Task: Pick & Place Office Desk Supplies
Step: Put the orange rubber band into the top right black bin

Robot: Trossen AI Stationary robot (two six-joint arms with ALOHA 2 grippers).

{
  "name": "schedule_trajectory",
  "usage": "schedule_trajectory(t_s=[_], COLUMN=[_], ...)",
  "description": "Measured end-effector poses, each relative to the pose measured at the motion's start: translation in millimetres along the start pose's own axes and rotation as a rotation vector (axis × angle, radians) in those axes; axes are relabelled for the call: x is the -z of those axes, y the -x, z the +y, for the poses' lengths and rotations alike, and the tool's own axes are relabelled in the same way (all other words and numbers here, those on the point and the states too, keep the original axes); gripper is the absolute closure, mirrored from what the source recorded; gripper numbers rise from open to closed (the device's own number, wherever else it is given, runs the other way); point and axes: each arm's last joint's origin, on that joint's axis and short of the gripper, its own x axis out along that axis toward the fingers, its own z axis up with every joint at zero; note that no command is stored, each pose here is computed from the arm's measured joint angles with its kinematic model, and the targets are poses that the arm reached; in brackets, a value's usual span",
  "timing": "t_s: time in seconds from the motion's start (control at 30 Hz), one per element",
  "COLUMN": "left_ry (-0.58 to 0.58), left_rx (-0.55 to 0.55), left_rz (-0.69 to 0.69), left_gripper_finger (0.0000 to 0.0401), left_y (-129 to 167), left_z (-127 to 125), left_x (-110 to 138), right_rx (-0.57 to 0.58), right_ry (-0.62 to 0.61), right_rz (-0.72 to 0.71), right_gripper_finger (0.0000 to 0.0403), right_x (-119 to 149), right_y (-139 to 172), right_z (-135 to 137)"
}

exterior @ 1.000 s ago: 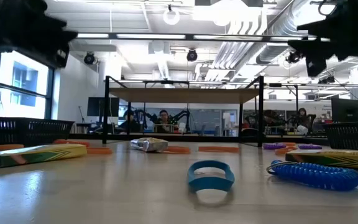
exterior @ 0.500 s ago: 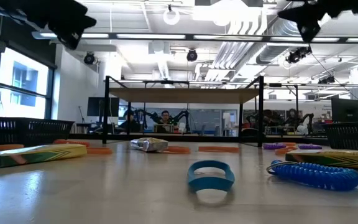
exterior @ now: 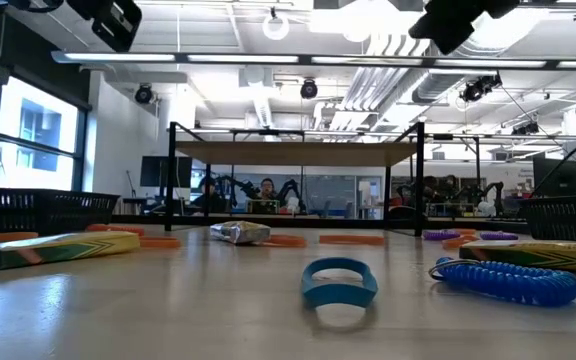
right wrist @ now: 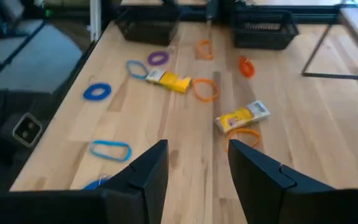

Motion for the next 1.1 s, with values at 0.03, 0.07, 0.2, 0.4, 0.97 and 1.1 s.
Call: schedule_trajectory(t_s=[0.03,0.07,0.2,0.4,0.97,1.1], left_ry=[0.002,0.008,0.034,0.025,0.027,0.035], left_rx=[0.006,0.012,0.034,0.036,0.021,0.020], left_rz=[0.008,0.017,0.056,0.099,0.145,0.146], left_gripper_finger=[0.0278,0.0278,0.0278,0.0278,0.0278,0.0278], left_y=[-1.0,-1.8,-5.2,-10.1,-17.0,-17.0], left_z=[-1.3,-2.6,-8.2,-10.1,-9.0,-9.0], left_x=[1.6,3.3,10.6,18.8,28.9,28.9], right_rx=[-0.003,-0.001,0.087,0.181,0.219,0.254], right_ry=[0.004,0.008,-0.108,-0.375,-0.223,-0.188], right_rz=[0.007,0.018,0.047,0.128,0.469,0.540], right_gripper_finger=[0.0247,0.0247,0.0246,0.0235,0.0251,0.0251], right_x=[0.8,2.0,7.0,16.5,50.5,61.7], right_y=[-3.7,-7.0,-16.8,-13.8,-32.6,-47.1], right_z=[1.3,2.9,2.7,-7.5,-11.7,-12.4])
